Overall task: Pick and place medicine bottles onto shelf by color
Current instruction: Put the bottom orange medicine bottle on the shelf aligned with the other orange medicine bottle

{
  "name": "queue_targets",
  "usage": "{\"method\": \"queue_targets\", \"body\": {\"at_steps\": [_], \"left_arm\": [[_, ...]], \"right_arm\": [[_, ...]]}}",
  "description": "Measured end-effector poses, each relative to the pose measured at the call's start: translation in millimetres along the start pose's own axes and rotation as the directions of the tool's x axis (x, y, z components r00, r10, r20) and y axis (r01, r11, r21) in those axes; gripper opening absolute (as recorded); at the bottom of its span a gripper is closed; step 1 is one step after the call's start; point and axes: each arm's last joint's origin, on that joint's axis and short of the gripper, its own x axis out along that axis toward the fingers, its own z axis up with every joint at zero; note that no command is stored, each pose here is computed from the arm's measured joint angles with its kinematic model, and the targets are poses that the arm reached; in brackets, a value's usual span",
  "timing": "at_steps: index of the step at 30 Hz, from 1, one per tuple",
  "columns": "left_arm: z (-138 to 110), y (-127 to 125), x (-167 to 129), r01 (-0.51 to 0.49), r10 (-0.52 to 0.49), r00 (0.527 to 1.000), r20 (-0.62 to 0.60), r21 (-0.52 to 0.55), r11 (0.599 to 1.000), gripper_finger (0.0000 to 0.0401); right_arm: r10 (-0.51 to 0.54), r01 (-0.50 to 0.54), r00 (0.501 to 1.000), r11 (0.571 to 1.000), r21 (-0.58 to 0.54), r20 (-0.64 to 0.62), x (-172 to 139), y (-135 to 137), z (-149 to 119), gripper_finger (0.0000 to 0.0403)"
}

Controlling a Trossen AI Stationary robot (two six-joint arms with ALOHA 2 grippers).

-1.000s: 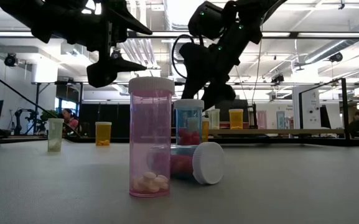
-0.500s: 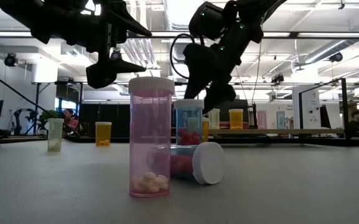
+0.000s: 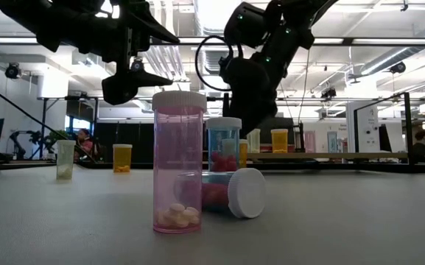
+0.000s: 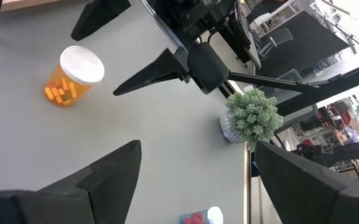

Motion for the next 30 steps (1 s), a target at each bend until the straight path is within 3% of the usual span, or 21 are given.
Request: {"method": "queue_targets", "body": {"at_steps": [6,30], "left_arm": [[0.0,0.1,0.0,-0.001,0.001,1.000,0.002,0.003,1.000,0.0297],[-0.7,1.0,-0.1,-0.005,0.005,1.000,-0.001,0.008,1.000,0.0297]], "right_arm": [[-0.049,0.049,0.999,0.997,-0.053,-0.001,5.6,-2.1,-1.3,0.0336],[-0.056,0.055,0.998,0.997,-0.053,-0.032,26.2,-3.9,-5.7,0.0326]]}}
